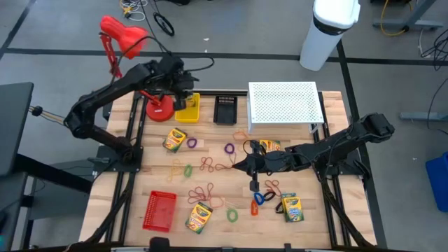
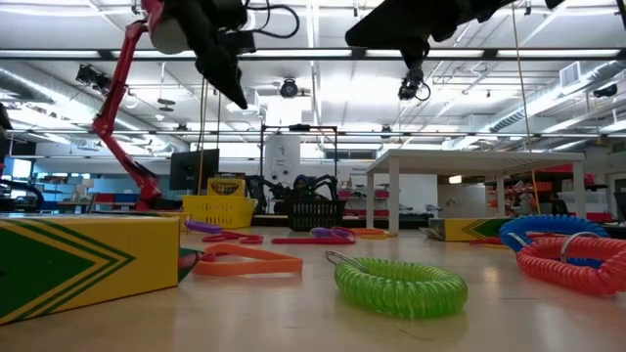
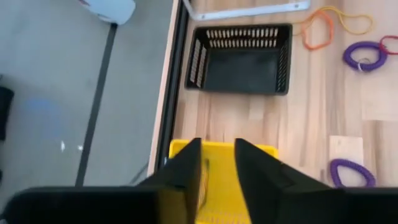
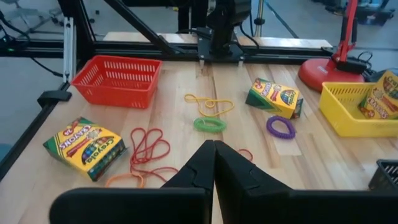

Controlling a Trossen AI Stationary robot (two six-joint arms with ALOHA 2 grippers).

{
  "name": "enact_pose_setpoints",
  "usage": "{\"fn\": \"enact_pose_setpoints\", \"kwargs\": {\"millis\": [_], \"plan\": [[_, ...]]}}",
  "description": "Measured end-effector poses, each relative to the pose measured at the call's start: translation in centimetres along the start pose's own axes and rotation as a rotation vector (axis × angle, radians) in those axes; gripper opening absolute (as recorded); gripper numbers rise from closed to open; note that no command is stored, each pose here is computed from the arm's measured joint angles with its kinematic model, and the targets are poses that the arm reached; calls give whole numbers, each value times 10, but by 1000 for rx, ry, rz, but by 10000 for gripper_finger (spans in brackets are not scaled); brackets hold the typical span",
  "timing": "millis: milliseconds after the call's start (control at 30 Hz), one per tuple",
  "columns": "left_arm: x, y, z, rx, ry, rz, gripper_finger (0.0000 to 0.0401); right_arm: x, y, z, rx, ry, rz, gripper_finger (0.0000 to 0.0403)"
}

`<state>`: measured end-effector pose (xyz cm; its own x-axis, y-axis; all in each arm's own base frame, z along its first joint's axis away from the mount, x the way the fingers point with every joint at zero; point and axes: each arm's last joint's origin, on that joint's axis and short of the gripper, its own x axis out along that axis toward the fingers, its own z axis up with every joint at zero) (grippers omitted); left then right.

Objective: Pick & Place Office Desk Supplies
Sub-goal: Put the violet spiral keychain into the black bin

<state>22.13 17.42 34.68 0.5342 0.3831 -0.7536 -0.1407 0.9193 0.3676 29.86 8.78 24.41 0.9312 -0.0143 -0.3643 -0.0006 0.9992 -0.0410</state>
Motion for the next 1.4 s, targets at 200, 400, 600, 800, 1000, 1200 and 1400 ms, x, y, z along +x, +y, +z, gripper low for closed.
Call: {"fn": "enact_pose_setpoints", "kwargs": {"millis": [200,400,600,800,1000,1200,1400], "plan": [[6,-10,7,14,-43,-86,39,1,0,1,1,-21,-7,16],[14,-19,16,-14,-150,-111,12,1,0,2,-3,-25,-7,16],[35,-48,17,-90,-358,-86,7,1,-1,1,-30,-21,-57,10],[70,-94,-4,-136,-568,-114,8,1,-6,-1,-25,-39,-220,7],[83,-135,-33,-177,-805,-132,8,-2,-16,-26,47,-175,-321,4],[80,-157,-43,-288,-889,-232,8,-16,-26,-46,140,-379,-382,11],[77,-171,-36,-303,-897,-304,9,-25,-33,-57,218,-437,-443,7]]}}
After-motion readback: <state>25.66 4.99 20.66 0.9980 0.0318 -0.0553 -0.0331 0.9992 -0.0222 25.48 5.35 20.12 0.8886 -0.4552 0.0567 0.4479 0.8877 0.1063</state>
